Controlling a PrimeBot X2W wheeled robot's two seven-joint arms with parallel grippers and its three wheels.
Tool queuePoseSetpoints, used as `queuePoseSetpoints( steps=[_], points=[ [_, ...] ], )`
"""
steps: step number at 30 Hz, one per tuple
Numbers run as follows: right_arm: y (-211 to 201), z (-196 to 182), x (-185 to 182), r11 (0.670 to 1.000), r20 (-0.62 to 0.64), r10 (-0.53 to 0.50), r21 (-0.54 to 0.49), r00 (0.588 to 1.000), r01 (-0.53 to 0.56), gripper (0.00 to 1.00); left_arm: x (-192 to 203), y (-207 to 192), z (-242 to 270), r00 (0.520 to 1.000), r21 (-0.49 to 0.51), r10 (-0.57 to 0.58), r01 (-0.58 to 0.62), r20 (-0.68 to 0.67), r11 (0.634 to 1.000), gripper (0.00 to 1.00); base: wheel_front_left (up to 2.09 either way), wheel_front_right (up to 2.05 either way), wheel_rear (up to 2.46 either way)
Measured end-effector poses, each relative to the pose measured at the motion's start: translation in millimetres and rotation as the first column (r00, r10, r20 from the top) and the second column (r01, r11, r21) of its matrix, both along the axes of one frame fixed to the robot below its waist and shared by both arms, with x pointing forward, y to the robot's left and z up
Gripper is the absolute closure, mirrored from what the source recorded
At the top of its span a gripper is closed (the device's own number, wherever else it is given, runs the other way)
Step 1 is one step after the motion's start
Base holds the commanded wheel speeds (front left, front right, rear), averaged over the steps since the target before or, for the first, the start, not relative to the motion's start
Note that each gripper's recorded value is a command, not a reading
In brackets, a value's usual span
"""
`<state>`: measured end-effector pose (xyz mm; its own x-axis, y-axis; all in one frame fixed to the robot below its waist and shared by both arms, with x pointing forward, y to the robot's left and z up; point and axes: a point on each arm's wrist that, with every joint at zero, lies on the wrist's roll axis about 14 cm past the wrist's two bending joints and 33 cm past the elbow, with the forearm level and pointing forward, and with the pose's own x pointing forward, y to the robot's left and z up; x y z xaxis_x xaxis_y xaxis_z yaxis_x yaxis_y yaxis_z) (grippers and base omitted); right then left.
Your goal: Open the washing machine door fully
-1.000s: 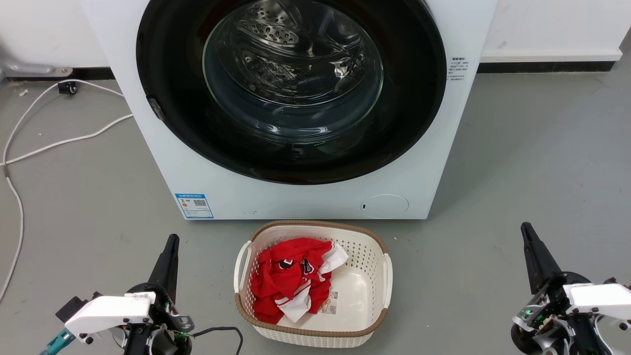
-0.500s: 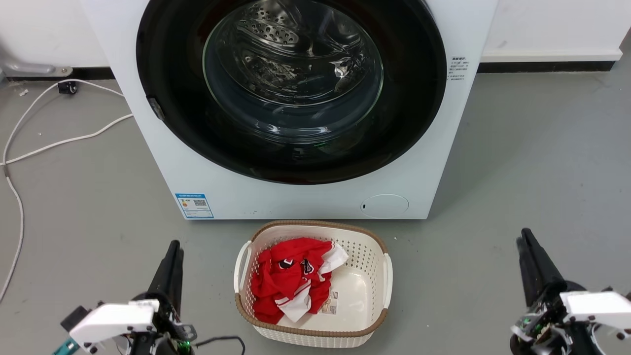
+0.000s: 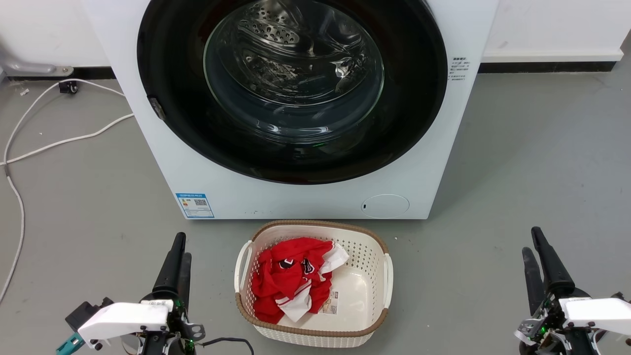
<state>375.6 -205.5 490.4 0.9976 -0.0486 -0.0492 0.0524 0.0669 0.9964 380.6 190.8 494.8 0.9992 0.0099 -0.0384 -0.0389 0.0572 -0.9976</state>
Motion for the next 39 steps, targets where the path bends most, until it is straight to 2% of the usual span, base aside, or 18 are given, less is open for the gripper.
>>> queuePoseSetpoints(
  steps=[7, 14, 25, 39],
  points=[
    [-0.7, 12.9, 0.8, 0.988, 0.032, -0.001, -0.152, 0.999, 0.006, 0.0, 2.8, -1.9, 16.1, 0.999, 0.142, -0.004, -0.002, 0.047, 0.99, 0.0, 0.0, 0.0, 0.0],
    [3.0, 26.1, 2.0, 0.948, 0.065, 0.014, -0.318, 0.998, 0.008, 0.0, 4.3, -2.1, 29.6, 0.996, 0.285, -0.005, -0.02, 0.087, 0.958, 0.0, 0.0, 0.0, 0.0],
    [8.4, 31.6, -0.4, 0.823, 0.07, 0.04, -0.568, 0.997, 0.007, 0.0, 7.3, -18.6, 37.8, 0.994, 0.514, -0.05, -0.008, 0.098, 0.858, 0.0, 0.0, 0.0, 0.0],
    [13.0, 35.4, -4.1, 0.662, 0.078, 0.057, -0.749, 0.995, 0.021, 0.0, 8.5, -32.3, 39.8, 0.992, 0.705, -0.079, -0.015, 0.1, 0.709, 0.0, 0.0, 0.0, 0.0]
  ],
)
